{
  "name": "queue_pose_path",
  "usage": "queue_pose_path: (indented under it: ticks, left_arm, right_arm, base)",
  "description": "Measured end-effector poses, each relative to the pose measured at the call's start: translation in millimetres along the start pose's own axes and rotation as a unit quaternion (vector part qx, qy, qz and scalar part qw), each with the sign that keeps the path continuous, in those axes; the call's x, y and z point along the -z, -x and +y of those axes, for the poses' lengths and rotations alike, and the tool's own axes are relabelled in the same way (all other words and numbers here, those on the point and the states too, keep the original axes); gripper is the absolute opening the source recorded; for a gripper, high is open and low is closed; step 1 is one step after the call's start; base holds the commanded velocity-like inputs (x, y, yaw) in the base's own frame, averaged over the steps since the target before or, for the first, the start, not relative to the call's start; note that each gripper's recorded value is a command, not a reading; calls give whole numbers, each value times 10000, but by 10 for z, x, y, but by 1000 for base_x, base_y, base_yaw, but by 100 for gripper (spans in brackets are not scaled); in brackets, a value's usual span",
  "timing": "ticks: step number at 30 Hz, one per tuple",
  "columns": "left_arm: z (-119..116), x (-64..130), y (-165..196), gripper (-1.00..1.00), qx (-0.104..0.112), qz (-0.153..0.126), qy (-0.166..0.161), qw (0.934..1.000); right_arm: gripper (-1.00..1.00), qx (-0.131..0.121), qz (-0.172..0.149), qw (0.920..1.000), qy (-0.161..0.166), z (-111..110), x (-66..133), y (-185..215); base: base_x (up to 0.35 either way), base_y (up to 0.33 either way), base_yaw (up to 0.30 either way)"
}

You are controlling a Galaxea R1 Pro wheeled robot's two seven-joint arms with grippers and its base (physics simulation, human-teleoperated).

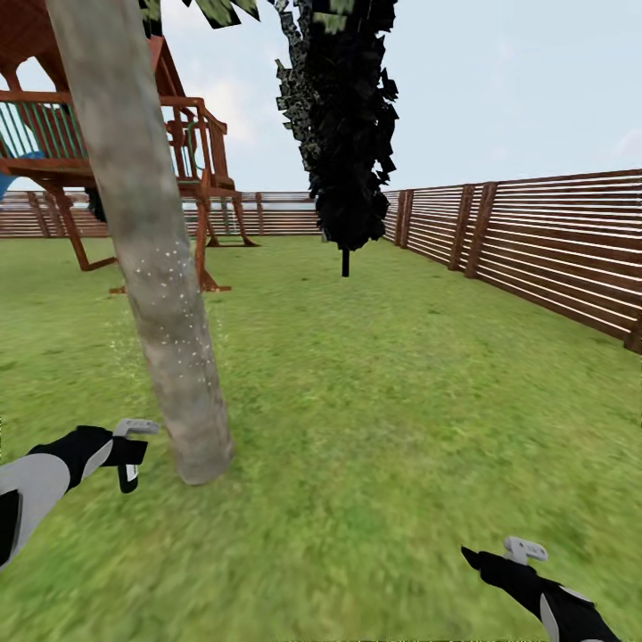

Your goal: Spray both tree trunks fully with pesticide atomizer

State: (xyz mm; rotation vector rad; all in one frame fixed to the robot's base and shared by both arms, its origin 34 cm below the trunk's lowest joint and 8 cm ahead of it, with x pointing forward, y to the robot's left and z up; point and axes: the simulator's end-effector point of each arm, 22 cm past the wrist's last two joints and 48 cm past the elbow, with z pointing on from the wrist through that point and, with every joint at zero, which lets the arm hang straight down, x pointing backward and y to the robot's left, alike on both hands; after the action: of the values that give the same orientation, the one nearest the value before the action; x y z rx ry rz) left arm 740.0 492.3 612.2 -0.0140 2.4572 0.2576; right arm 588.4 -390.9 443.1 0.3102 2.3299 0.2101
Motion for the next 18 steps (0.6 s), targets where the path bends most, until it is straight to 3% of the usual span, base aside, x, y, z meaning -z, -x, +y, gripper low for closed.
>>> queue_pose_path:
  ticks: [7, 18]
  left_arm:
    - [-15, -1, 3, -100, 0, -3, -13, 10000]
    - [-33, -4, -12, -100, -5, 5, -28, 10000]
  right_arm:
    - [100, 45, 39, 10000, 22, 12, -2, -22]
    - [100, 29, 18, 10000, -3, -21, 8, -3]
  base:
    - [-1, 310, -28]
    - [-60, 302, -255]
